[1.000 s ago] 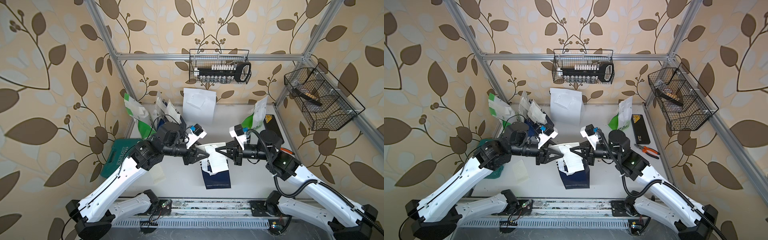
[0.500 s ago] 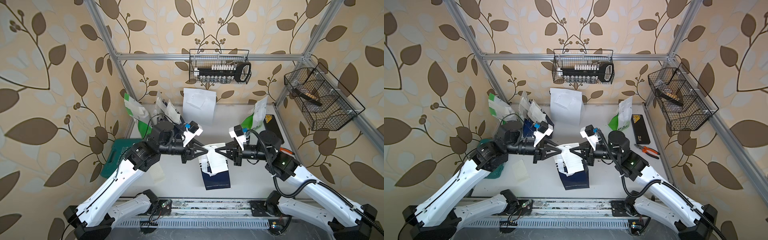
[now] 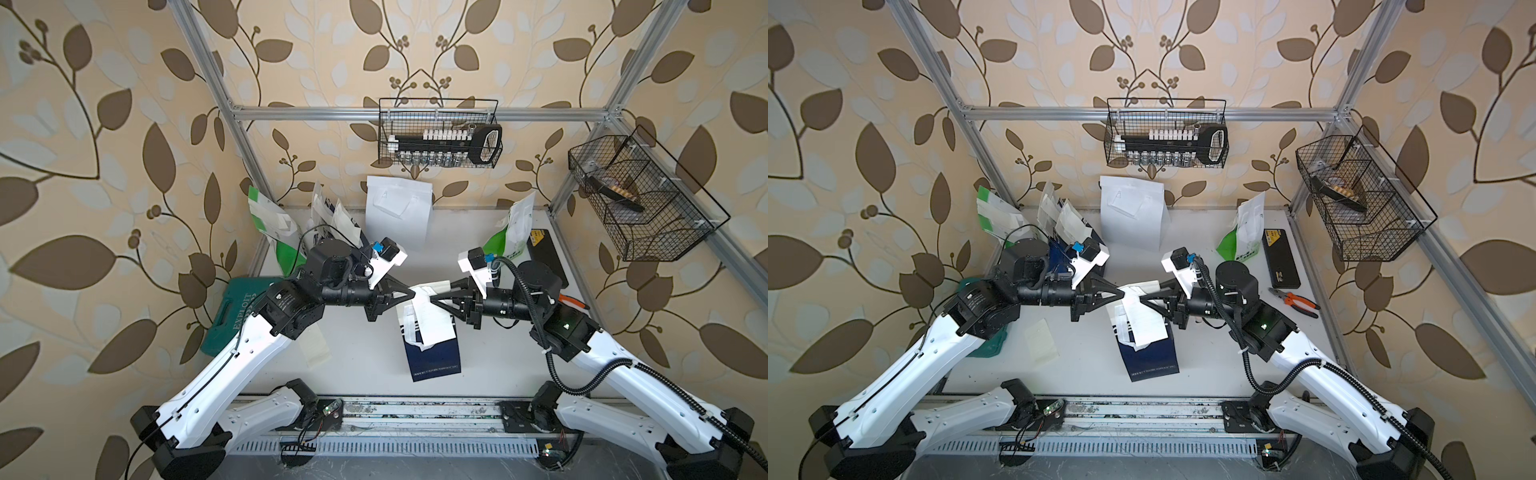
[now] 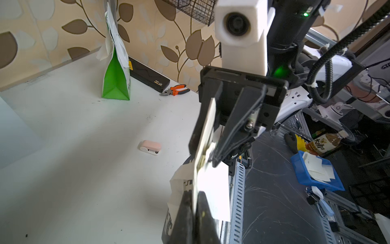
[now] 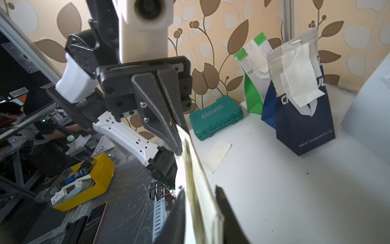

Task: Staple the receipts to the bags
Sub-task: Adjust the takeout bag, then pick up the stapler from the center of the board.

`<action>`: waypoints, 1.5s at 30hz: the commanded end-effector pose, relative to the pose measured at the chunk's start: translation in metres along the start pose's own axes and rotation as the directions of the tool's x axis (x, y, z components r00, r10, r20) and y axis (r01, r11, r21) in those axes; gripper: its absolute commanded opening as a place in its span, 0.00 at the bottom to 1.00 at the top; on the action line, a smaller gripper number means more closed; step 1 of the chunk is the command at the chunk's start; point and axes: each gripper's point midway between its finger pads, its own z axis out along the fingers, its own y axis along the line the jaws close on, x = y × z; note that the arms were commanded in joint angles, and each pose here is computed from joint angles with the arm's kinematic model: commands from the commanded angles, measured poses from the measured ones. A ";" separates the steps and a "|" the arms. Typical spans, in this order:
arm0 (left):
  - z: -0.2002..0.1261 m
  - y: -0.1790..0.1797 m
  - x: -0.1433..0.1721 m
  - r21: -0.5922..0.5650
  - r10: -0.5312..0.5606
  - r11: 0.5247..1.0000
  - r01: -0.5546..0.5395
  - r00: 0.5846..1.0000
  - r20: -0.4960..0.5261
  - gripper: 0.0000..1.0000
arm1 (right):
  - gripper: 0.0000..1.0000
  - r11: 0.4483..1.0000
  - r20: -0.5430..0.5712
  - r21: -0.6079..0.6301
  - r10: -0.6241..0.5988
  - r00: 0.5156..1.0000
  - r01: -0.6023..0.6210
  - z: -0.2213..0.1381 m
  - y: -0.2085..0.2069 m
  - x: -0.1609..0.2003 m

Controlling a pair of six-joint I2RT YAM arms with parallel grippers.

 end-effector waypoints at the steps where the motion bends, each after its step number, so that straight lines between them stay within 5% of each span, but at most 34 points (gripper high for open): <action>1: -0.011 0.014 -0.014 -0.125 0.015 0.992 -0.011 0.999 0.031 0.00 | 0.68 0.988 0.008 0.144 0.053 0.999 -0.053 -0.006 -0.024 0.005; 4: -0.013 0.022 -0.012 -0.176 0.000 0.984 0.003 1.000 0.020 0.00 | 0.78 0.941 0.030 0.320 0.102 0.994 -0.106 -0.020 -0.052 0.013; 8: -0.015 0.027 -0.006 -0.213 -0.019 0.977 0.018 1.000 -0.002 0.00 | 0.81 0.760 0.061 0.605 0.253 0.966 -0.237 -0.052 -0.118 0.037; 12: -0.016 0.040 -0.002 -0.279 -0.058 0.959 0.052 0.998 -0.011 0.00 | 0.79 0.497 0.043 0.790 0.538 0.842 -0.358 -0.082 -0.184 0.089; 15: -0.015 0.047 0.000 -0.308 -0.080 0.949 0.070 0.997 -0.020 0.00 | 0.78 0.406 -0.040 0.864 0.644 0.764 -0.298 -0.084 -0.209 0.129; 24: -0.006 0.056 0.015 -0.324 -0.109 0.942 0.083 0.992 -0.063 0.00 | 0.61 0.365 -0.211 0.921 0.759 0.616 -0.135 -0.072 -0.246 0.182; 36: -0.002 0.055 0.023 -0.308 -0.111 0.948 0.082 0.991 -0.079 0.00 | 0.54 0.368 -0.341 0.929 0.815 0.468 0.035 -0.062 -0.268 0.219; 40: -0.002 0.056 0.024 -0.310 -0.110 0.947 0.080 0.991 -0.080 0.00 | 0.51 0.385 -0.380 0.920 0.817 0.434 0.080 -0.056 -0.266 0.233; 45: -0.002 0.057 0.024 -0.315 -0.108 0.946 0.077 0.991 -0.081 0.00 | 0.32 0.380 -0.389 0.919 0.815 0.430 0.111 -0.054 -0.269 0.239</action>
